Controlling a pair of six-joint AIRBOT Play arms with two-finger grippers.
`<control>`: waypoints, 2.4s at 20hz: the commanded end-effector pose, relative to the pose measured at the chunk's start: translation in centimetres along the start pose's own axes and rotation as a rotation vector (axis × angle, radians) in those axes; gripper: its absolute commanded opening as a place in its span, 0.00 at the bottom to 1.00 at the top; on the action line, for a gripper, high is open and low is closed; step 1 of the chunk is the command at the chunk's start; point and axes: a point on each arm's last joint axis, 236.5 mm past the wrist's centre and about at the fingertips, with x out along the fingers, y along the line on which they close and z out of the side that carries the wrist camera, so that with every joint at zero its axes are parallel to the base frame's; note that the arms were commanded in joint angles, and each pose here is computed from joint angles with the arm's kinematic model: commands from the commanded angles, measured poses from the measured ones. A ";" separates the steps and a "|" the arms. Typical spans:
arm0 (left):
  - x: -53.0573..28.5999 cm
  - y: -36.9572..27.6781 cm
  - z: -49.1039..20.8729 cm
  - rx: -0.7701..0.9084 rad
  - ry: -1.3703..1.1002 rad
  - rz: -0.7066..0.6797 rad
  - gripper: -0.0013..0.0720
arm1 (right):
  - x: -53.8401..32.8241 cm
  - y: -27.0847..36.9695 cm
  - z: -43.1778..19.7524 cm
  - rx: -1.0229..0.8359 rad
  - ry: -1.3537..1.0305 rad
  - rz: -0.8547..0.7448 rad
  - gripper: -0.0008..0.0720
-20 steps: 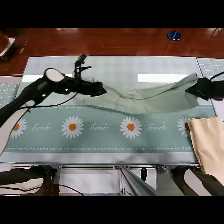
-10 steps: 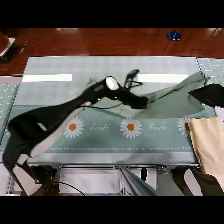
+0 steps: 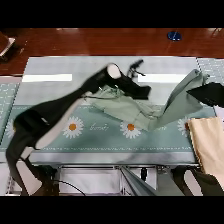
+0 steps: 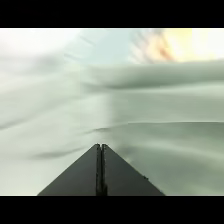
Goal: Fold the shirts.
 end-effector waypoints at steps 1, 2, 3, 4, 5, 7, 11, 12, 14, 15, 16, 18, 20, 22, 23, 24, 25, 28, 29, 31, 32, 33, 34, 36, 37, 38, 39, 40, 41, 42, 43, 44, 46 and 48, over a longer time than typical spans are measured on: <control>-13.5 9.0 2.2 -0.056 -0.074 0.268 0.05 | 2.5 2.0 -0.3 -0.008 0.053 0.067 0.04; -18.0 11.1 2.1 -0.086 -0.132 0.330 0.05 | 4.0 2.9 -0.3 -0.020 0.078 0.090 0.04; -22.3 12.6 1.4 -0.125 -0.198 0.374 0.05 | 5.7 4.0 -0.1 -0.036 0.103 0.113 0.04; -25.8 13.5 0.5 -0.151 -0.271 0.402 0.05 | 7.4 5.2 0.0 -0.056 0.127 0.136 0.04; -29.2 14.2 -0.9 -0.173 -0.353 0.432 0.05 | 9.4 6.7 0.2 -0.082 0.156 0.160 0.04; -33.8 14.9 -4.4 -0.216 -0.502 0.485 0.05 | 13.5 9.6 0.2 -0.126 0.213 0.198 0.04; -35.1 14.1 -12.1 -0.243 -0.626 0.526 0.05 | 22.4 13.5 -0.4 -0.170 0.310 0.235 0.04; -34.5 13.8 -13.5 -0.246 -0.632 0.516 0.05 | 24.3 14.1 -0.6 -0.178 0.323 0.239 0.04; -33.0 13.3 -15.7 -0.262 -0.637 0.480 0.05 | 28.0 14.7 -1.1 -0.179 0.347 0.240 0.04; -32.4 13.4 -16.5 -0.272 -0.632 0.470 0.05 | 29.6 14.7 -1.5 -0.168 0.368 0.236 0.04; -31.8 13.7 -17.2 -0.284 -0.622 0.464 0.05 | 31.0 14.6 -2.1 -0.156 0.388 0.231 0.04; -30.9 14.4 -17.9 -0.310 -0.601 0.457 0.05 | 32.9 14.2 -3.6 -0.120 0.434 0.218 0.04; -30.4 15.2 -18.0 -0.330 -0.600 0.460 0.05 | 33.7 13.8 -5.2 -0.104 0.479 0.207 0.34; -30.3 15.9 -17.8 -0.343 -0.610 0.464 0.05 | 32.6 14.0 -6.8 -0.144 0.559 0.238 0.58; -30.3 16.2 -17.6 -0.348 -0.617 0.468 0.05 | 31.5 13.6 -6.7 -0.146 0.586 0.236 0.58; -30.4 16.5 -17.4 -0.351 -0.627 0.471 0.05 | 29.9 12.7 -5.7 -0.148 0.598 0.227 0.58; -30.5 16.6 -17.1 -0.354 -0.636 0.471 0.05 | 28.0 11.5 -4.1 -0.161 0.590 0.202 0.58; -30.4 16.6 -17.0 -0.362 -0.637 0.462 0.05 | 19.7 3.9 1.5 -0.252 0.503 -0.075 0.58; -30.4 16.6 -17.0 -0.362 -0.636 0.462 0.05 | 16.7 0.7 2.7 -0.261 0.455 -0.204 0.58; -30.4 16.6 -17.0 -0.362 -0.637 0.462 0.05 | 11.4 -5.8 3.4 -0.202 0.313 -0.433 0.58; -30.4 16.6 -17.0 -0.362 -0.636 0.462 0.05 | 9.6 -8.8 2.5 -0.121 0.221 -0.505 0.58; -30.4 16.6 -17.1 -0.361 -0.636 0.462 0.05 | 8.9 -11.1 0.9 -0.020 0.137 -0.530 0.58; -30.4 16.6 -17.1 -0.361 -0.636 0.462 0.05 | 8.8 -12.9 -1.1 0.089 0.061 -0.524 0.58; -30.4 16.6 -17.1 -0.361 -0.636 0.462 0.05 | 10.9 -14.3 -5.5 0.323 -0.034 -0.422 0.58; -30.4 16.6 -17.0 -0.362 -0.636 0.462 0.05 | 12.3 -14.1 -7.3 0.421 -0.026 -0.358 0.58; -30.4 16.6 -17.0 -0.362 -0.637 0.463 0.05 | 13.9 -13.3 -8.7 0.476 0.004 -0.292 0.58; -30.4 16.6 -17.0 -0.362 -0.637 0.463 0.05 | 15.2 -12.5 -9.6 0.499 0.048 -0.237 0.58; -30.4 16.6 -17.0 -0.362 -0.637 0.463 0.05 | 16.5 -11.5 -10.1 0.512 0.091 -0.178 0.58; -30.4 16.6 -17.0 -0.362 -0.637 0.463 0.05 | 17.7 -10.9 -10.4 0.533 0.123 -0.133 0.58; -30.4 16.6 -17.0 -0.362 -0.637 0.463 0.05 | 18.7 -10.5 -10.7 0.548 0.161 -0.100 0.58; -30.4 16.6 -17.0 -0.362 -0.637 0.463 0.05 | 19.6 -10.2 -11.1 0.557 0.205 -0.079 0.58; -30.4 16.6 -17.0 -0.362 -0.637 0.463 0.05 | 20.4 -9.9 -11.7 0.563 0.259 -0.059 0.58; -30.4 16.6 -17.0 -0.362 -0.637 0.463 0.05 | 21.8 -9.5 -12.1 0.572 0.340 -0.029 0.58; -30.4 16.6 -17.0 -0.362 -0.637 0.463 0.05 | 22.9 -9.3 -12.6 0.582 0.411 -0.003 0.58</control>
